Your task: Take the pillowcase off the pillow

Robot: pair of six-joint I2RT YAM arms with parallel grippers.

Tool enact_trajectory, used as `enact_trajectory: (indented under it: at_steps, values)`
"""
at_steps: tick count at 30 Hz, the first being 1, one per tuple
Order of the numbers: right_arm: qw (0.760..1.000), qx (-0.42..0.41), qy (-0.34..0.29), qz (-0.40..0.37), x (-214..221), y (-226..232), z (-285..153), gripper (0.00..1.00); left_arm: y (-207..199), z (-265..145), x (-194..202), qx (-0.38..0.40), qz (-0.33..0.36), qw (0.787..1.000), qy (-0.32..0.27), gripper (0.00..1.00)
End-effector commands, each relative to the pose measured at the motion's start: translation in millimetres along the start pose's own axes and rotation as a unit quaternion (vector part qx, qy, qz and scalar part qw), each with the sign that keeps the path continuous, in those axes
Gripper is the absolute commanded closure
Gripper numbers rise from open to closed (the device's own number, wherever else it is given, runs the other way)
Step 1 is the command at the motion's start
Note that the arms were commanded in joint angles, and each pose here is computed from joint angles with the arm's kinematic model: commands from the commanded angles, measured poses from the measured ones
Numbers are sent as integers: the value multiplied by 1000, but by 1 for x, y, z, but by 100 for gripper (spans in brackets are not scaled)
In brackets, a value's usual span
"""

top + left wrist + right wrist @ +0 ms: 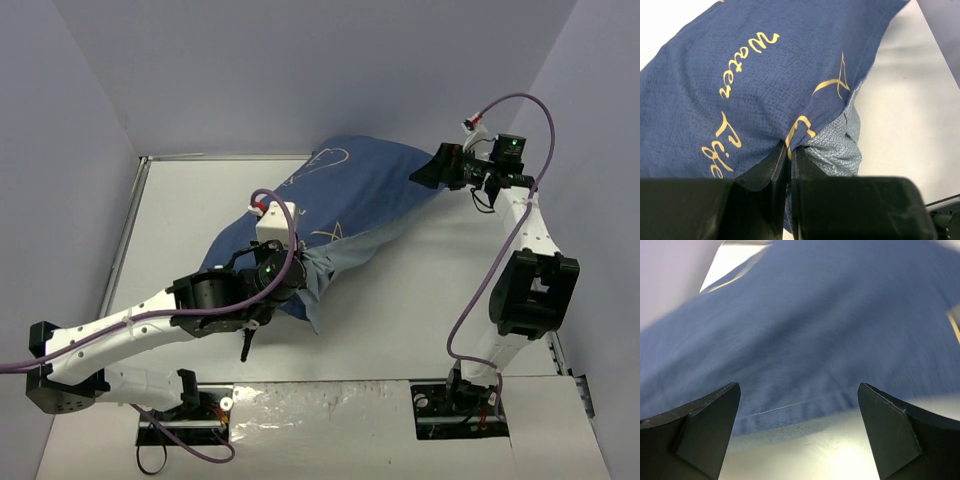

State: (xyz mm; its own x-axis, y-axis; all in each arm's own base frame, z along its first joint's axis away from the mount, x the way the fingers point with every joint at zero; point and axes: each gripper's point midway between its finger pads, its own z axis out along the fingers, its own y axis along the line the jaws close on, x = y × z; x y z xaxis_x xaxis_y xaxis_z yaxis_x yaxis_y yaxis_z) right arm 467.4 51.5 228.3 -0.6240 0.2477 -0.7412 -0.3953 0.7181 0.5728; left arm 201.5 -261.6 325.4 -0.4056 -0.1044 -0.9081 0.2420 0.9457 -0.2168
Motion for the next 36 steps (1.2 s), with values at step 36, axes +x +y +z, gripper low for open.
enact_trajectory:
  at_steps: [36]
  values:
    - [632,-18,116,-766,61,30,52,0,56,-45,-84,-12,-61,996,-67,98]
